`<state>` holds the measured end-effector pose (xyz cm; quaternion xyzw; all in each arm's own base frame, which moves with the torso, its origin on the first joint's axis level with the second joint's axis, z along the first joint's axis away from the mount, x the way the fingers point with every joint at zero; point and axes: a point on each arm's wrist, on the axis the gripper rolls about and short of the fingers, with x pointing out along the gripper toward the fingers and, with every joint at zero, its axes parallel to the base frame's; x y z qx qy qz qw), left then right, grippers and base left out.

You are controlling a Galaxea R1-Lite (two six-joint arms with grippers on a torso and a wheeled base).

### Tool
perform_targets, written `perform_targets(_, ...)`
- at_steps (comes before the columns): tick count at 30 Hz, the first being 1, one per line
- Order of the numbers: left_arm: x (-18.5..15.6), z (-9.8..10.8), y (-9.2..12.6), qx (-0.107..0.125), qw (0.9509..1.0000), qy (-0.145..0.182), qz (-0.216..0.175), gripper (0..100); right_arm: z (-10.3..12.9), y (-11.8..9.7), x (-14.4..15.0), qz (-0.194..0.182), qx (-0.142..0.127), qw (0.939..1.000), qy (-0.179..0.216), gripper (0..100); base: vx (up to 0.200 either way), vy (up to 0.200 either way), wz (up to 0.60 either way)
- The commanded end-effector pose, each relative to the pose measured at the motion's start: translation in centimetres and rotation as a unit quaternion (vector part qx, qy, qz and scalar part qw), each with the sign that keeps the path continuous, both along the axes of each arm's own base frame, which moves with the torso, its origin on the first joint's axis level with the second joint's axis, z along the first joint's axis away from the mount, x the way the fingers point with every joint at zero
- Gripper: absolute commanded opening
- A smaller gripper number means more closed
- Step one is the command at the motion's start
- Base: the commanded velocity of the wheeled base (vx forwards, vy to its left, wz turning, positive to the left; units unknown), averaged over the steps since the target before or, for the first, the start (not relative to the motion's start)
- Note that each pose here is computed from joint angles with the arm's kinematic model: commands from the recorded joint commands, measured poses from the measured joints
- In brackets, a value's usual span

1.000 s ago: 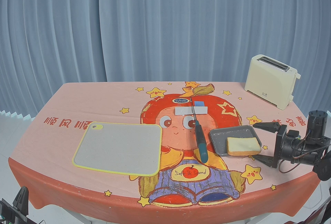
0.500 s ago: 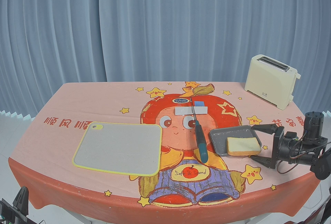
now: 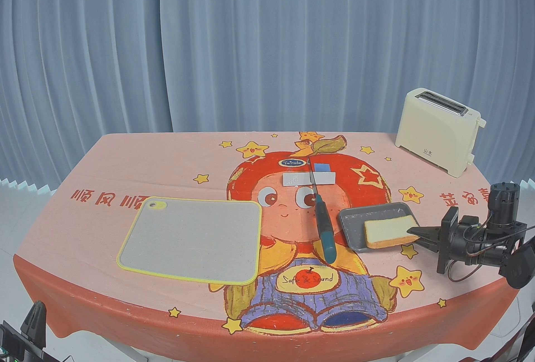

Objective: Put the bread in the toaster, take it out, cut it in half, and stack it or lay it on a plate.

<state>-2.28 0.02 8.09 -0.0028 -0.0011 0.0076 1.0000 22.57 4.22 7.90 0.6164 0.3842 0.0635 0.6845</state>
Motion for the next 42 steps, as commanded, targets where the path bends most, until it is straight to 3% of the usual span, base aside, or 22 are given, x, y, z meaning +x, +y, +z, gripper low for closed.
perform_targets(1, 0.1, -0.5, 0.0, 0.000, 1.0000, 0.009, 0.000, 0, 0.0, 0.1, -0.1, 0.002, 0.000, 1.0000, 0.001, 0, 0.000, 0.000, 0.00)
perform_targets(9, 0.1, -0.5, 0.0, 0.000, 1.0000, 0.009, 0.000, 0, 0.2, 0.4, -0.2, 0.009, -0.004, 0.9999, -0.010, 0, 0.000, 0.000, 0.00)
perform_targets(17, 0.1, -0.5, 0.0, 0.000, 1.0000, 0.009, 0.000, 0, 2.5, 0.4, -1.7, 0.019, 0.006, 0.9981, -0.059, 0, 0.000, 0.000, 0.00)
perform_targets(24, 0.1, -0.5, 0.0, 0.000, 1.0000, 0.009, 0.000, 0, 3.4, 0.8, -2.6, 0.031, 0.008, 0.9963, -0.080, 0, 0.000, 0.000, 0.00)
perform_targets(27, 0.1, -0.5, 0.0, 0.000, 1.0000, 0.009, 0.001, 0, 3.3, 1.0, -2.9, 0.045, -0.004, 0.9951, -0.088, 0, 0.000, 0.000, 0.00)
perform_targets(31, 0.1, -0.5, 0.0, 0.000, 1.0000, 0.009, 0.001, 0, 2.8, 1.3, -3.5, 0.068, -0.030, 0.9917, -0.105, 0, 0.000, 0.000, 0.00)
perform_targets(36, 0.1, -0.5, 0.0, 0.000, 1.0000, 0.009, 0.000, 0, 2.8, 1.3, -4.1, 0.071, -0.027, 0.9876, -0.137, 0, 0.000, 0.000, 0.00)
perform_targets(42, 0.1, -0.5, 0.0, 0.000, 1.0000, 0.009, 0.001, 0, 4.4, 1.0, -5.0, 0.061, -0.018, 0.9723, -0.225, 0, 0.000, 0.000, 0.00)
